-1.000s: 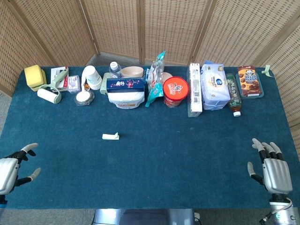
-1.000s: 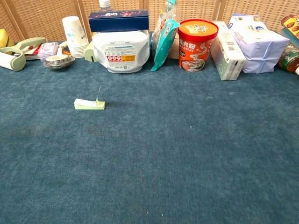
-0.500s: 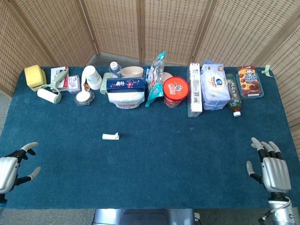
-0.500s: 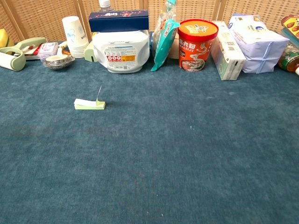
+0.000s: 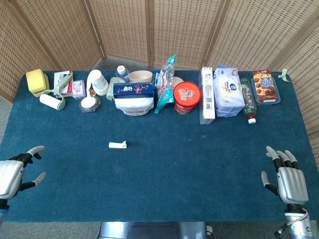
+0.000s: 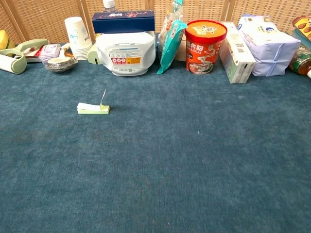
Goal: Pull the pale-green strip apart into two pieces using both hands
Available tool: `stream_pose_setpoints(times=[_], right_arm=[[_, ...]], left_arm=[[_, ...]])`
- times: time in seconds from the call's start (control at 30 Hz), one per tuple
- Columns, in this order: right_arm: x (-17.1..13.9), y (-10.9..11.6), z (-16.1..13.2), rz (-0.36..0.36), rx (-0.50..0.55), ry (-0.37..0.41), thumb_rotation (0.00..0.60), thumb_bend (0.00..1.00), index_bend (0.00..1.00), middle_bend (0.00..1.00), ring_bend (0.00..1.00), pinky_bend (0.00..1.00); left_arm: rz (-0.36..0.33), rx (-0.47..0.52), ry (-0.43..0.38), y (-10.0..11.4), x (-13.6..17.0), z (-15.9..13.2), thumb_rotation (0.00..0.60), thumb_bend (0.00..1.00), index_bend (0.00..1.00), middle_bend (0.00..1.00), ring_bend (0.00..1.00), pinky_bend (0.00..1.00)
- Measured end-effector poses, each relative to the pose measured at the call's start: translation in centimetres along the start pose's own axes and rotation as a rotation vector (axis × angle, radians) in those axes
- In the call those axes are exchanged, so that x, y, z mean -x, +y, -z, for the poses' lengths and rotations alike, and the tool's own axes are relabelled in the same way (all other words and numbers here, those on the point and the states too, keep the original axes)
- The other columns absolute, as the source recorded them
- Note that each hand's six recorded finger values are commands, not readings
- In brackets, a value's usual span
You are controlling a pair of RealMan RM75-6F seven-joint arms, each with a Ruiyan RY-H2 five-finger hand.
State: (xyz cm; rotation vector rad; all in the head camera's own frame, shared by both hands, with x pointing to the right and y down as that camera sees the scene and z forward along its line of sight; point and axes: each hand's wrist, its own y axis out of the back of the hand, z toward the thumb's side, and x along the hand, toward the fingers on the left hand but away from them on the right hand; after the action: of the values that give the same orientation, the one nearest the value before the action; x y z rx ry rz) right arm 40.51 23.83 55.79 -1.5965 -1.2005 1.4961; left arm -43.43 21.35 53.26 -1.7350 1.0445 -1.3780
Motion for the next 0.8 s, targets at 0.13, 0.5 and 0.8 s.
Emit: stream_pose_setpoints(times=[0.13, 0.5, 0.8], right_arm=[[0.1, 0.1, 0.0, 0.004, 0.002, -0.004, 0.6, 0.47, 0.11, 0.31, 0.17, 0.12], [0.4, 0.0, -0.1, -0.003, -0.005, -0.006, 0.6, 0.47, 0.11, 0.31, 0.17, 0.12], [0.6, 0.0, -0.1, -0.005, -0.008, -0.012, 0.6, 0.47, 0.11, 0.31, 0.16, 0.12]], left_arm=[[0.028, 0.001, -0.035, -0.1, -1.1, -0.7, 0.6, 0.21, 0.21, 0.42, 0.47, 0.55], [0.063, -0.046, -0.187, 0.3, -7.6, -3.9, 0.405, 0.13, 0.29, 0.99, 1.0, 1.0], [0.101, -0.155, -0.305, 0.2, -11.8, -6.5, 0.179, 0.11, 0.31, 1.0, 1.0, 1.0]])
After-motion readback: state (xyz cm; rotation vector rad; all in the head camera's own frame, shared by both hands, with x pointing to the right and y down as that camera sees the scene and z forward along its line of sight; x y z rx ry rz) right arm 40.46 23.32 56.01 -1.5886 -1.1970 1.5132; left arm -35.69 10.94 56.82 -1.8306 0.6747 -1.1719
